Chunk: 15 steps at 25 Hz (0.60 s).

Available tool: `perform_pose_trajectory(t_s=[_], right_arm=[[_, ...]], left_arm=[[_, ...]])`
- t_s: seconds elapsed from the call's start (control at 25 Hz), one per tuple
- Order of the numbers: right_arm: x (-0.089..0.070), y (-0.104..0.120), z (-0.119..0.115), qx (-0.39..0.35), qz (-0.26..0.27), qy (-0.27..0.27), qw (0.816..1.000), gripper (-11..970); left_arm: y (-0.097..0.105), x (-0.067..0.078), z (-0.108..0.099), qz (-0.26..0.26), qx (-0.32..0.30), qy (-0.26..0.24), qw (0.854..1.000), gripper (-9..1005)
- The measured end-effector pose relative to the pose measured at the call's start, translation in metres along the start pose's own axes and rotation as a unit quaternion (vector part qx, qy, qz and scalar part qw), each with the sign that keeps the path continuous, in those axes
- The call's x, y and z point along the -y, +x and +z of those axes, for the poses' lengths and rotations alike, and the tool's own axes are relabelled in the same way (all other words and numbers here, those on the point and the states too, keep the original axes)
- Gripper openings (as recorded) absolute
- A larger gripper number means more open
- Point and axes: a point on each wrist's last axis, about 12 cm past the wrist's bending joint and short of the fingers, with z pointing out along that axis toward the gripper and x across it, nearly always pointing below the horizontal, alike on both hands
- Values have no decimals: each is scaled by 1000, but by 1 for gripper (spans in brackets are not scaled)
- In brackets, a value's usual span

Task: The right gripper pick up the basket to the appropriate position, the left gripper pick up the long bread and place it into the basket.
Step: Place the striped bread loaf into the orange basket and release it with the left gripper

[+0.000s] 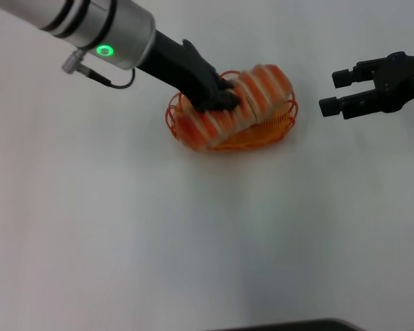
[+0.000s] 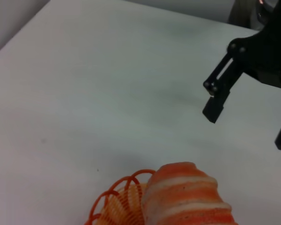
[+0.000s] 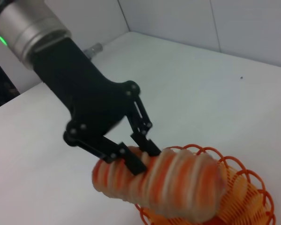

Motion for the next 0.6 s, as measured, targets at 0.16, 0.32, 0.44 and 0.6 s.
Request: perform_pose_trajectory(t_s=[0.16,0.32,0.44,0.6], right_arm=[[-1,2,3,-1,4,-6,1000,836],[-2,3,6,-2,7,-10,1000,836],[-2,3,7,-2,6,-11,1000,836],[-2,1,9,-3,4,-14,1000,836]], left_arm=[[-1,-4,9,-14,-4,-12,1000,205],[1,-5,9,-22,3,-15,1000,277],[7,-5,8,-29,6,-15,999,358],[15,-4,2,-41,26,-20,999,480]])
